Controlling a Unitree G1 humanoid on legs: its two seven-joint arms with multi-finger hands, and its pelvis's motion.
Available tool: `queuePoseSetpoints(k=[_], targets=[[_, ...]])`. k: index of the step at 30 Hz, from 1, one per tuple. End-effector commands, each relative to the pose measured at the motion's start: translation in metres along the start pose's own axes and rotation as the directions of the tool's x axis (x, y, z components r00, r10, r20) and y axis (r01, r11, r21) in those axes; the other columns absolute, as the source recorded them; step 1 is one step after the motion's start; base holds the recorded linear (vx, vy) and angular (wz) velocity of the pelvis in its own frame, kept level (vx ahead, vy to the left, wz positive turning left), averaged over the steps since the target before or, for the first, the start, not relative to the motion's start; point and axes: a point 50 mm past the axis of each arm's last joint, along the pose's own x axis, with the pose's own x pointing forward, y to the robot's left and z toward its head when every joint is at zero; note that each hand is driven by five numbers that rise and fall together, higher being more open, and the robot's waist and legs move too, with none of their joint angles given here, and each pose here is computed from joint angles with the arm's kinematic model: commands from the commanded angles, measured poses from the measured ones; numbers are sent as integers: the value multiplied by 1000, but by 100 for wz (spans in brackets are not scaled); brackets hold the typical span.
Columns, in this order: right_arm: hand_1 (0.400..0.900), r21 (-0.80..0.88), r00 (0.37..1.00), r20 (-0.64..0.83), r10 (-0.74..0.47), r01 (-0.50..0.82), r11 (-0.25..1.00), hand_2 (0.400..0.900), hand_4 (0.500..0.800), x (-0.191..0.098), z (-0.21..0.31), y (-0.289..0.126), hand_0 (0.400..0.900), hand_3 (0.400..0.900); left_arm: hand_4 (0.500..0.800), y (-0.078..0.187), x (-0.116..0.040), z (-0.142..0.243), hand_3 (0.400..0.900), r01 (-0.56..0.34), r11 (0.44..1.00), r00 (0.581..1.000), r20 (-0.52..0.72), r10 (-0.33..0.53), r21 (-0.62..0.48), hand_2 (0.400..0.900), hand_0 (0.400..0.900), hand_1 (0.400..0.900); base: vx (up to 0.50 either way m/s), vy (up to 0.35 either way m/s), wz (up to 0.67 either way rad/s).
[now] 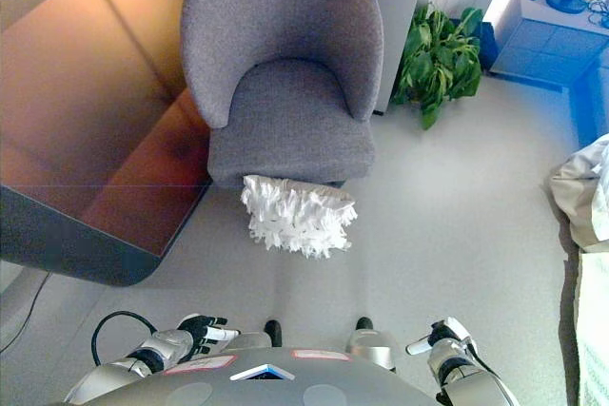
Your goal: Pick up the pillow and put it on the sofa.
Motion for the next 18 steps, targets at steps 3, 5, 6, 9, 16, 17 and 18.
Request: queuePoseSetpoints(k=[3, 5, 6, 9, 16, 17, 18], targets=[[900, 27, 994, 27, -106, 106, 994, 900, 800, 4, 28, -45, 900, 900, 800, 27, -3, 23, 900, -87, 996, 996, 16, 87, -4, 900, 900, 900, -33, -175, -1], [900, -11, 993, 34, -116, 116, 993, 900, 800, 5, 28, -50, 900, 900, 800, 24, -2, 16, 900, -81, 996, 997, 11, 81, -31, 900, 900, 900, 151, -135, -35], [900, -14, 992, 26, -123, 123, 992, 900, 800, 5, 25, -52, 900, 900, 800, 21, -2, 12, 900, -73, 996, 997, 6, 74, -48, 900, 900, 900, 235, -61, -41], [900, -20, 991, 27, -134, 135, 991, 900, 800, 6, 19, -55, 900, 900, 800, 17, -2, -3, 900, -63, 994, 998, -20, 62, -93, 900, 900, 900, 401, 37, -34], [900, -6, 987, 62, -151, 152, 988, 900, 800, 7, 13, -66, 900, 900, 800, 5, -3, -43, 900, -76, 984, 994, -88, 62, -162, 900, 900, 900, 546, 111, -53], [900, 0, 987, 67, -149, 149, 989, 900, 800, 7, 14, -67, 900, 900, 800, 5, -3, -46, 900, -81, 983, 994, -93, 66, -168, 900, 900, 900, 557, 246, -39], [900, 10, 986, 73, -149, 149, 989, 900, 800, 7, 17, -69, 900, 900, 800, 6, -4, -47, 900, -85, 982, 993, -95, 70, -171, 900, 900, 900, 550, 280, -27]])
